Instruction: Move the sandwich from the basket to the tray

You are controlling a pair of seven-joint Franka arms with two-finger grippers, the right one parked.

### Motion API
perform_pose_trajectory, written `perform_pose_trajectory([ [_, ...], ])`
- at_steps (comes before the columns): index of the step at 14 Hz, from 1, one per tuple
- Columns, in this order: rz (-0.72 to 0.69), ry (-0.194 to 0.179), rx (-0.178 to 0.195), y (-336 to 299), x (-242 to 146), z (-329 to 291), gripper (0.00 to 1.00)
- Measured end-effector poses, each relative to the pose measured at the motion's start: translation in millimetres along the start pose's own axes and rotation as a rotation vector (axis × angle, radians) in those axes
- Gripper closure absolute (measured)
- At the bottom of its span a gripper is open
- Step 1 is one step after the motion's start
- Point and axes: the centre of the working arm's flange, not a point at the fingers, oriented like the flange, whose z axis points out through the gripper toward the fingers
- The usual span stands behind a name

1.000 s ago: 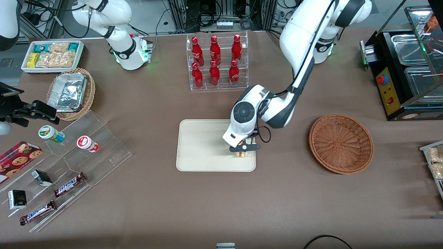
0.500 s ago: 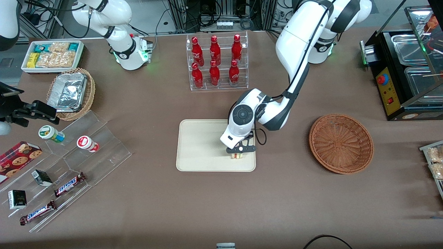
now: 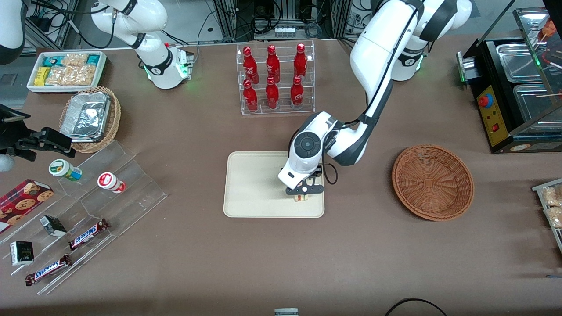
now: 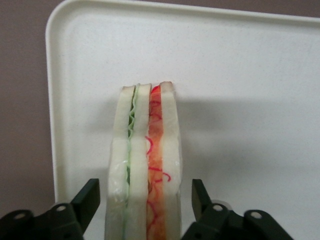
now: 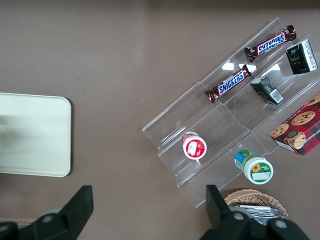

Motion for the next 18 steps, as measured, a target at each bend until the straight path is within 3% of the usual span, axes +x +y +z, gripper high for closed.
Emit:
perform_pose_trajectory([
  [1,-0.004,-0.011,0.011,-2,1,-18,0.04],
  [2,-0.011,-0.017,0.02,-7,2,-41,0.0],
  [5,-0.069,-0.013,0.024,-46,17,-123,0.0],
  [9,-0.19,-0.022,0.026,-151,55,-204,0.0],
  [14,-0.153,-0.042,0.02,-301,72,-278,0.0],
  [18,-0.14,0.006,0.038,-364,52,-327,0.0],
])
